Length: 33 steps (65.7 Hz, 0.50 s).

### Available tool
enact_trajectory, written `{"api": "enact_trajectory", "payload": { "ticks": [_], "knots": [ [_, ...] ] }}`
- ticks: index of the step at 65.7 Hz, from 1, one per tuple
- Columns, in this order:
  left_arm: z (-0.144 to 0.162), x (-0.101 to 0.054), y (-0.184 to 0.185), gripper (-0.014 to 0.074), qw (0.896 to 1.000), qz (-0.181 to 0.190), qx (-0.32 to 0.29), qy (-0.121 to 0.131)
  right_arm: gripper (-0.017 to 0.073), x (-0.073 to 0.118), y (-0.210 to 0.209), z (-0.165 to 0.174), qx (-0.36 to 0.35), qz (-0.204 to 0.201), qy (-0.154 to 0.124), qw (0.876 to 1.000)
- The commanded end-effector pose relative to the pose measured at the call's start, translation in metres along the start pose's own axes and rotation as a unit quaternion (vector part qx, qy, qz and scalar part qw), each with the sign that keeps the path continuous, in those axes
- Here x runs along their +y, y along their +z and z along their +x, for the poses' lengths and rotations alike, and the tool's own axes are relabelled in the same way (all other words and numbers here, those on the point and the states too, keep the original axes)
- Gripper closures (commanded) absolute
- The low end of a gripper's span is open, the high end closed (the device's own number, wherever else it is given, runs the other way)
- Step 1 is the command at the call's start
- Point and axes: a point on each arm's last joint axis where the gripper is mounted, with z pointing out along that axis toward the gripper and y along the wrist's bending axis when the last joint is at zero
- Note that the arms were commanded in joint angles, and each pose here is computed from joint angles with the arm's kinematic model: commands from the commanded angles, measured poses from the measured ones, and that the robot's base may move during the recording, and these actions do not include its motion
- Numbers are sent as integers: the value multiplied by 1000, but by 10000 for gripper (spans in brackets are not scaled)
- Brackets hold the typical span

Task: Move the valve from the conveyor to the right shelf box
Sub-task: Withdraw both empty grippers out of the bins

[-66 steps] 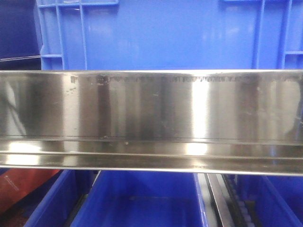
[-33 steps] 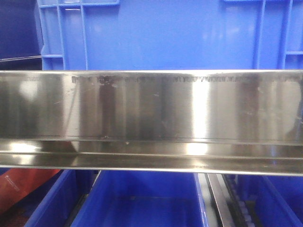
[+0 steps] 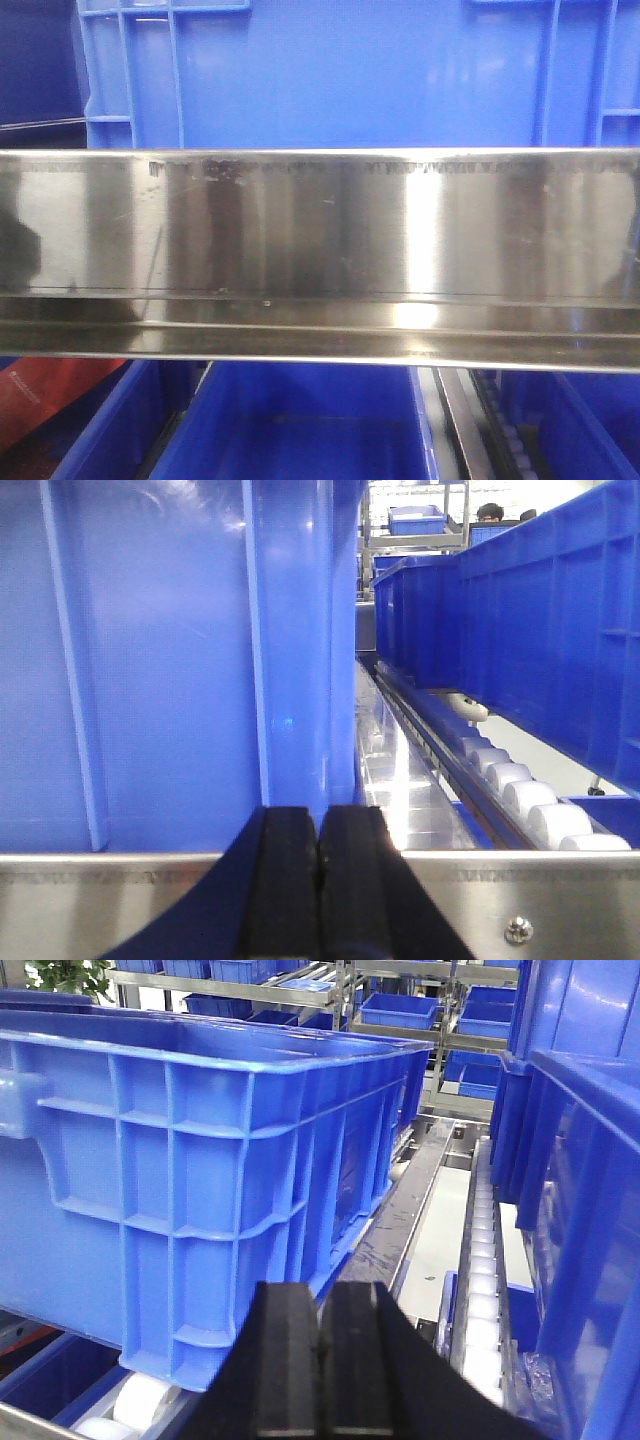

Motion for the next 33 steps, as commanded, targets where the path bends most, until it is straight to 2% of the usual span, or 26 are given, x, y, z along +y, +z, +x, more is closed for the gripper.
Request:
{"api": "enact_trajectory", "payload": {
  "ticks": [1, 33],
  "knots": [
    [-3, 0, 0, 705, 1000, -3, -13, -8, 722, -1, -1, -3, -15, 5, -3, 1000],
    [-3, 0, 0, 705, 1000, -3, -13, -8, 722, -1, -1, -3, -15, 5, -3, 1000]
  ]
}}
